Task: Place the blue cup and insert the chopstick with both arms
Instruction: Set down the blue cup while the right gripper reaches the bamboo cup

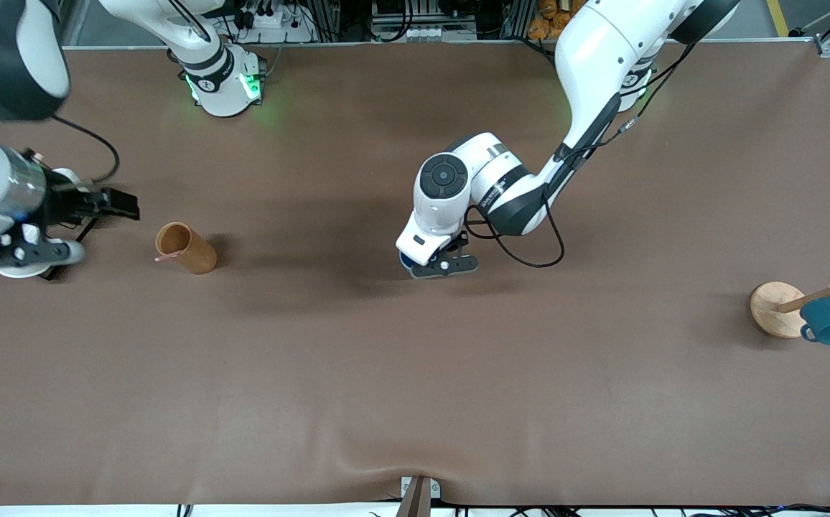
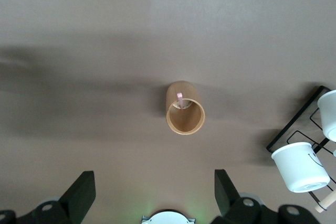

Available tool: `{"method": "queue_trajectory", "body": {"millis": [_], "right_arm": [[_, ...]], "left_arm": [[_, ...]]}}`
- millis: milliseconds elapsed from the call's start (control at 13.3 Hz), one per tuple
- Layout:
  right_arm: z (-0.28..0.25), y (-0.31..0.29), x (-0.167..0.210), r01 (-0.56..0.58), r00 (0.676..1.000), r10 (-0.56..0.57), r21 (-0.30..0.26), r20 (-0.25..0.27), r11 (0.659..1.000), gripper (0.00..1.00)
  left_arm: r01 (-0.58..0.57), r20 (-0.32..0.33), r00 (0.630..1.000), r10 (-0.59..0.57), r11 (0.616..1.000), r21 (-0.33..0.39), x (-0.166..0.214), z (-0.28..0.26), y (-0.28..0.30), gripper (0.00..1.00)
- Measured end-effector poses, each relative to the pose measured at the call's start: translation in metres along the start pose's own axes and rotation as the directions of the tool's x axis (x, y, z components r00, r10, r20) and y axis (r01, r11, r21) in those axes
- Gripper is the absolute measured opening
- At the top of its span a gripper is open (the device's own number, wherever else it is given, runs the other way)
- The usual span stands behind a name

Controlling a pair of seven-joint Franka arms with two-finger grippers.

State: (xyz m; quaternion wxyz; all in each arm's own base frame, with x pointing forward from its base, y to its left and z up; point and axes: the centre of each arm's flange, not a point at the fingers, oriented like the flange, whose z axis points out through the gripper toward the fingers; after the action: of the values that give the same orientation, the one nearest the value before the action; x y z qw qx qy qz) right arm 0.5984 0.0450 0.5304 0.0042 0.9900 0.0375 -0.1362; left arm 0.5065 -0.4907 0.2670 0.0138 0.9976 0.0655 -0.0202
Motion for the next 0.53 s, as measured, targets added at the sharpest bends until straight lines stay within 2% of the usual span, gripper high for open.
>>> {"method": "queue_trajectory", "body": {"millis": [302, 528], "right_arm": [[0.073, 0.02, 0.044, -0.034, 0.992, 0.035, -0.005, 0.12, 0.999, 1.0], [0.119, 0.024, 0.068, -0.04, 0.983, 0.041, -0.01, 0.179, 0.999, 1.0]], "left_arm": [[0.007, -0.015, 1.0, -0.007, 1.0, -0.015, 0.006, -0.009, 0.001, 0.48], [0.069, -0.078, 0.995, -0.07, 0.998, -0.01, 0.045, -0.083, -0.032, 0.82]]}}
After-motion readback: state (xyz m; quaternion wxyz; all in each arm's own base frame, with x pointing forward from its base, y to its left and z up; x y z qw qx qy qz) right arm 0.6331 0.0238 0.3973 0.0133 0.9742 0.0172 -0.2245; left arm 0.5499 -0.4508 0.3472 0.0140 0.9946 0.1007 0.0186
